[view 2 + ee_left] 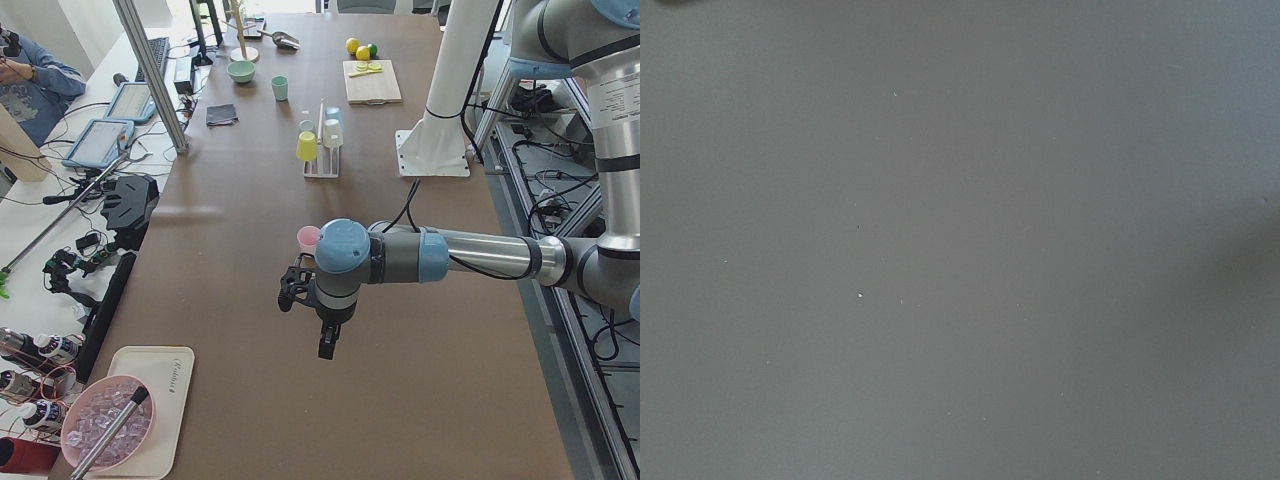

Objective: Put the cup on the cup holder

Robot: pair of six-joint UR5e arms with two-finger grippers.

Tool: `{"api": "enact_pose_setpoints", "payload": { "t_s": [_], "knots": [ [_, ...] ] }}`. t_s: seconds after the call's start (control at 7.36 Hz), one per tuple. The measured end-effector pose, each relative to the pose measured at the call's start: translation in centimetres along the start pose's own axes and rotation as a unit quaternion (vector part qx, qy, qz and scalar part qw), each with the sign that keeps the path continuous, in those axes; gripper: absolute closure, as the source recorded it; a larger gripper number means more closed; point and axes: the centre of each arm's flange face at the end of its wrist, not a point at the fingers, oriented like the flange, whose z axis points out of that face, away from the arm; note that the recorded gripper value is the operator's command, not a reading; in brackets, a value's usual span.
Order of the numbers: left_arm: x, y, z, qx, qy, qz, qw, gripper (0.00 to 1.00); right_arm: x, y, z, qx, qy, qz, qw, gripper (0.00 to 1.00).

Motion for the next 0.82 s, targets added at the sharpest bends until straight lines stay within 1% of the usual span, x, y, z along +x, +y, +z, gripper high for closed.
{"api": "enact_pose_setpoints", "payload": {
  "t_s": [0.82],
  "knots": [
    [0.14,-0.40,-0.19,0.002,-0.001,0.003,1.0000,0.02,0.16,0.13,0.40,-0.003,-0.003,-0.002,1.0000,0.00]
  ]
}}
